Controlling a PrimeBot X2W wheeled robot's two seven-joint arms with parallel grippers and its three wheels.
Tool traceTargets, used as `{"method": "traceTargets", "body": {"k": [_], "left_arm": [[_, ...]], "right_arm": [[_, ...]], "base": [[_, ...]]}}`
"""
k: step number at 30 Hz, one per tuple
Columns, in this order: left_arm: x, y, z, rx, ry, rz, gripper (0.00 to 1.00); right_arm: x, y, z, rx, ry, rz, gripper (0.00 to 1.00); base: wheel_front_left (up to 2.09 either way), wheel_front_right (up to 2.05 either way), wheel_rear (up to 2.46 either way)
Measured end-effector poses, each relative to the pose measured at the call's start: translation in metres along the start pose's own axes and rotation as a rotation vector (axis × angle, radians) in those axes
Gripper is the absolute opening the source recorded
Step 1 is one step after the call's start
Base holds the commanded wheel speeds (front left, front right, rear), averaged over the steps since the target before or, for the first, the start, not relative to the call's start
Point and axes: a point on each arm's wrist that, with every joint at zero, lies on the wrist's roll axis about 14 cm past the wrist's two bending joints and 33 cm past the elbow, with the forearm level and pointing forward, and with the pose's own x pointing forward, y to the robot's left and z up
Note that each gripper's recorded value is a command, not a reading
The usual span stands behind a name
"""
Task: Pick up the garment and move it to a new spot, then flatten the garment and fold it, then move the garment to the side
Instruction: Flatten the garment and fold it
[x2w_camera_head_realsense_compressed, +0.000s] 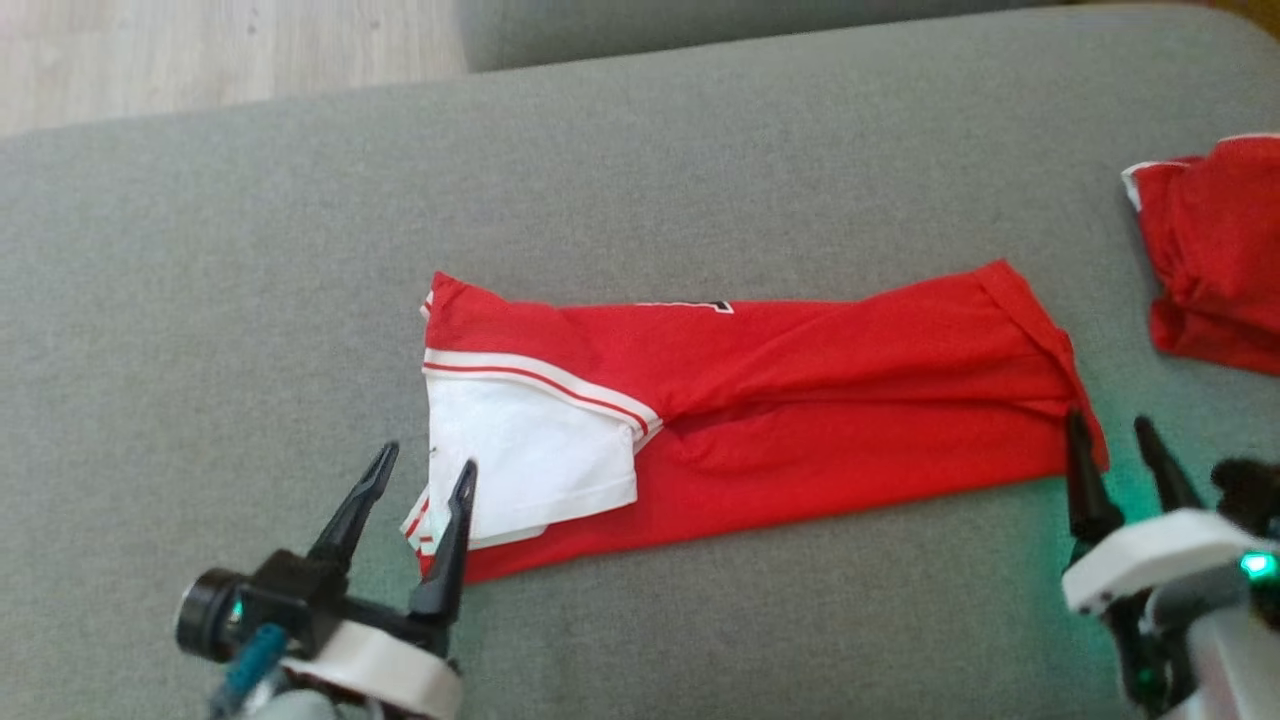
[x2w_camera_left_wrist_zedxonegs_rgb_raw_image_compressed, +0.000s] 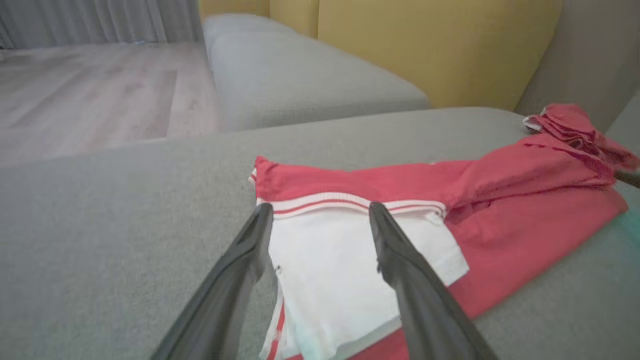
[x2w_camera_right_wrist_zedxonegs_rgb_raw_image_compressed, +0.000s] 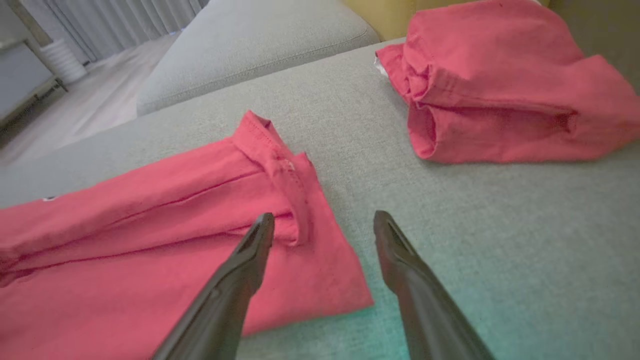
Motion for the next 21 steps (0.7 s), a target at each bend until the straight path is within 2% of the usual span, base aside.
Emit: {"method": "traceTargets", "body": {"k": [5, 12, 17, 21], "left_arm": [[-0.008, 0.001, 0.024, -0.021, -0.140, 0.144, 1.00], [-0.035, 0.003, 0.028, -0.040, -0.230, 0.314, 1.00], [-0.045, -0.006, 0.033, -0.024, -0.271, 0.352, 1.00], [-0.047, -0.008, 0.033, -0.009, -0.283, 0.354, 1.00]], "right_arm": [[-0.015, 0.006, -0.012, 0.080, -0.001, 0.000, 1.00], [-0.002, 0.006, 0.005, 0.156, -0.045, -0.013, 1.00], [0.022, 0.005, 0.014, 0.188, -0.037, -0.034, 1.00], [0.032, 0.009, -0.010, 0.164, 0.074, -0.045, 1.00]], "base": [[0.00, 0.00, 0.00], [0.00, 0.00, 0.00], [0.00, 0.00, 0.00], [0.00, 0.00, 0.00]]}}
